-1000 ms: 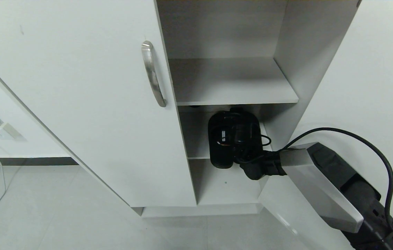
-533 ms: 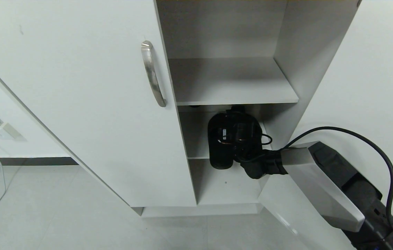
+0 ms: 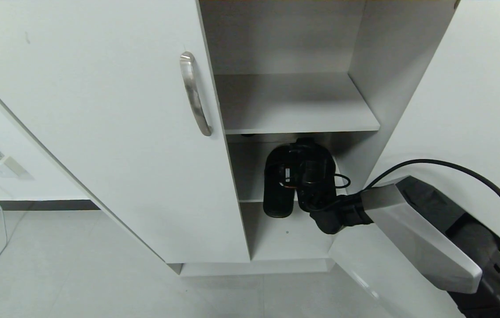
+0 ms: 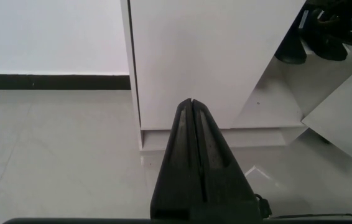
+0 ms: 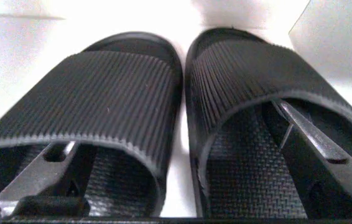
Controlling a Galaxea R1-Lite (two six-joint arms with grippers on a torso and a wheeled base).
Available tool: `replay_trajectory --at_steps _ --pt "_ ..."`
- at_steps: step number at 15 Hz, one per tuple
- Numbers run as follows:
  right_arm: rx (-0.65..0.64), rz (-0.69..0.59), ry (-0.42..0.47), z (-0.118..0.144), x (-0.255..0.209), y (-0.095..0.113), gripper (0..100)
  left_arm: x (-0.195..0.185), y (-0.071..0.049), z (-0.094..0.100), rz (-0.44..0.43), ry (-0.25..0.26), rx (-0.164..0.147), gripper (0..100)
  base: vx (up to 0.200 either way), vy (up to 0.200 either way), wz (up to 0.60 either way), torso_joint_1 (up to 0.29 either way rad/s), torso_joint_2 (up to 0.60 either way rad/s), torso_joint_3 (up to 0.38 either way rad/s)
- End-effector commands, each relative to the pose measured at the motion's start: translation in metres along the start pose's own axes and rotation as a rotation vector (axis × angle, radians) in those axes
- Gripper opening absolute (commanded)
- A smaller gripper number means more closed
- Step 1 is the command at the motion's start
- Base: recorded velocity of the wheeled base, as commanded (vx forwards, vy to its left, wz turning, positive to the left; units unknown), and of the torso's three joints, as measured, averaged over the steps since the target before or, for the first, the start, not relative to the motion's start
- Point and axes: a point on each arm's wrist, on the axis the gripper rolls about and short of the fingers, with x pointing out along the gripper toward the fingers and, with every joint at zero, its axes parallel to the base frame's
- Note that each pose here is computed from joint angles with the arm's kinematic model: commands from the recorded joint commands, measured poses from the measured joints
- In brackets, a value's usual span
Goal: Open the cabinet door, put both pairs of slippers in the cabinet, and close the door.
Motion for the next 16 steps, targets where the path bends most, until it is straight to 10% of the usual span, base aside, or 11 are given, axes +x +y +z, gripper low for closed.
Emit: replay_trajectory --at_steps 1,12,13,16 --pt "-0.001 0.001 0.0 0.003 -0.002 0.0 100 0.0 0.0 0.0 -0.001 0.002 0.0 0 0.0 0.0 0.0 0.0 0.0 0.0" --pt "0.012 0.121 -0.013 0.009 -0.096 -0.001 100 0.0 0.0 0.0 0.0 0.001 0.0 0 0.0 0.0 0.0 0.0 0.0 0.0" --pt "0.008 0.136 -0.01 0.009 -0.107 -0.002 0 0.0 0.0 0.0 0.0 0.001 0.0 0 0.0 0.0 0.0 0.0 0.0 0.0" --pt "-0.004 0.181 0.005 0.01 -0.138 -0.007 0 0.0 0.0 0.0 0.0 0.001 0.0 0 0.0 0.0 0.0 0.0 0.0 0.0"
